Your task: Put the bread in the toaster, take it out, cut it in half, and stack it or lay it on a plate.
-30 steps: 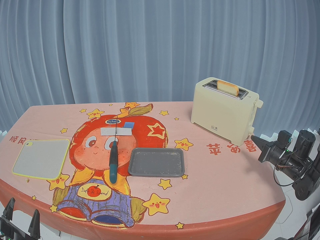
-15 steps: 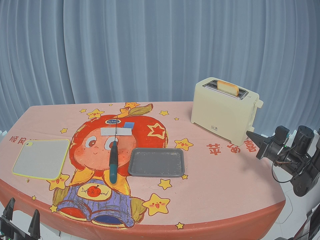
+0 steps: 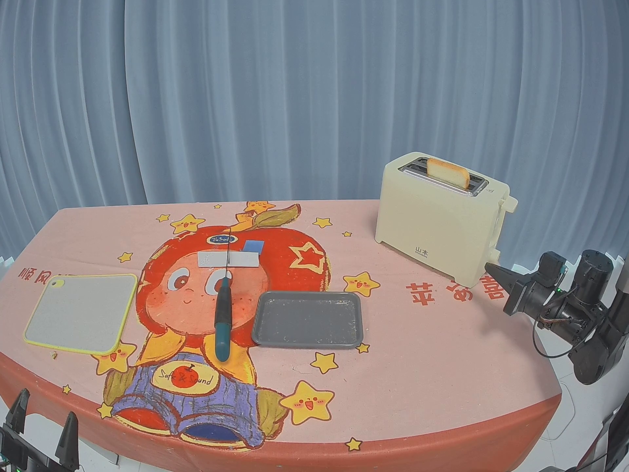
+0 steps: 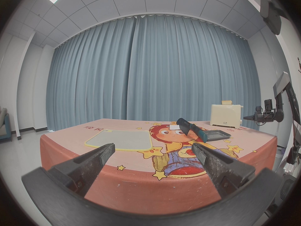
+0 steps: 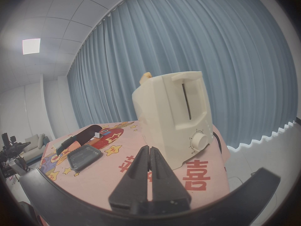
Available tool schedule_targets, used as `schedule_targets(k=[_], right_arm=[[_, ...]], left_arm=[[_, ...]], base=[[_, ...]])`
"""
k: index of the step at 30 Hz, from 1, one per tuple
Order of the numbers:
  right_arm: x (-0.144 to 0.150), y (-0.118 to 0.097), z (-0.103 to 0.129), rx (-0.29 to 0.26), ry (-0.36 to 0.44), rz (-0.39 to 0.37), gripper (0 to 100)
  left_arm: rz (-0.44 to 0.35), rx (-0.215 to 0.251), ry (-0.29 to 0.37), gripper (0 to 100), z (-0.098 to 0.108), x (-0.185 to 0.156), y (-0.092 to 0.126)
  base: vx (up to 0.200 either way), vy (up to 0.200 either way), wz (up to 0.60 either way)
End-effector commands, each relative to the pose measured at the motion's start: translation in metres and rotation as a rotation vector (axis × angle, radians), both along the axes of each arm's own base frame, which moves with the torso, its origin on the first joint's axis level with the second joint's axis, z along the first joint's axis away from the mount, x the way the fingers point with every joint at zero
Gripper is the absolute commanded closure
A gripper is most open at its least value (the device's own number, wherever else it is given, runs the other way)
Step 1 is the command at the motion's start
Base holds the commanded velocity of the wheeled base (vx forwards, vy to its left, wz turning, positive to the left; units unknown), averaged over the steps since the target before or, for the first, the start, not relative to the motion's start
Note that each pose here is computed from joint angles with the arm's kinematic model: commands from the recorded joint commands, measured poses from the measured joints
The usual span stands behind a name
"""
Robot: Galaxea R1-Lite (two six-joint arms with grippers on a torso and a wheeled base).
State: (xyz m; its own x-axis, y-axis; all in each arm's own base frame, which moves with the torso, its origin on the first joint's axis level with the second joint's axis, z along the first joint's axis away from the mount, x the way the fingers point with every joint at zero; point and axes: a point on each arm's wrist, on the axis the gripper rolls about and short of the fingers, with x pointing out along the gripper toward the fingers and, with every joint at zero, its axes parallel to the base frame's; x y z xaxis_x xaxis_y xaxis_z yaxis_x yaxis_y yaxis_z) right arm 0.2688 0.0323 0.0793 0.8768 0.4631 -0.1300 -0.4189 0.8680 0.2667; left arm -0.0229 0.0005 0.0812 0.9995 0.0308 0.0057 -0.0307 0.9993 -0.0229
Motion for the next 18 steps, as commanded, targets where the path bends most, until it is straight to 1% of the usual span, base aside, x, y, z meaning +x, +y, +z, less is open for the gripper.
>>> schedule_targets(k=[1,3,6,12,14,18], right_arm=[[0.003,-0.005,-0.005,-0.001,0.011,-0.019,100],[0.003,-0.005,-0.006,-0.001,0.015,-0.019,100],[0.006,-0.005,-0.015,-0.004,0.049,-0.022,100],[0.008,-0.007,-0.027,-0.008,0.091,-0.030,100],[0.010,-0.010,-0.029,-0.010,0.096,-0.040,100],[0.012,-0.016,-0.028,-0.019,0.081,-0.062,100]], left_arm=[[0.001,0.000,0.016,0,-0.005,0.001,0.000],[0.001,0.000,0.016,0,-0.005,0.001,0.000],[0.001,0.000,0.016,0,-0.005,0.001,0.000],[0.001,0.000,0.016,0,-0.005,0.001,0.000],[0.001,0.000,0.016,0,-0.005,0.001,0.000],[0.001,0.000,0.016,0,-0.005,0.001,0.000]], base=[[0.000,0.000,0.00],[0.000,0.000,0.00],[0.000,0.000,0.00],[0.000,0.000,0.00],[0.000,0.000,0.00],[0.000,0.000,0.00]])
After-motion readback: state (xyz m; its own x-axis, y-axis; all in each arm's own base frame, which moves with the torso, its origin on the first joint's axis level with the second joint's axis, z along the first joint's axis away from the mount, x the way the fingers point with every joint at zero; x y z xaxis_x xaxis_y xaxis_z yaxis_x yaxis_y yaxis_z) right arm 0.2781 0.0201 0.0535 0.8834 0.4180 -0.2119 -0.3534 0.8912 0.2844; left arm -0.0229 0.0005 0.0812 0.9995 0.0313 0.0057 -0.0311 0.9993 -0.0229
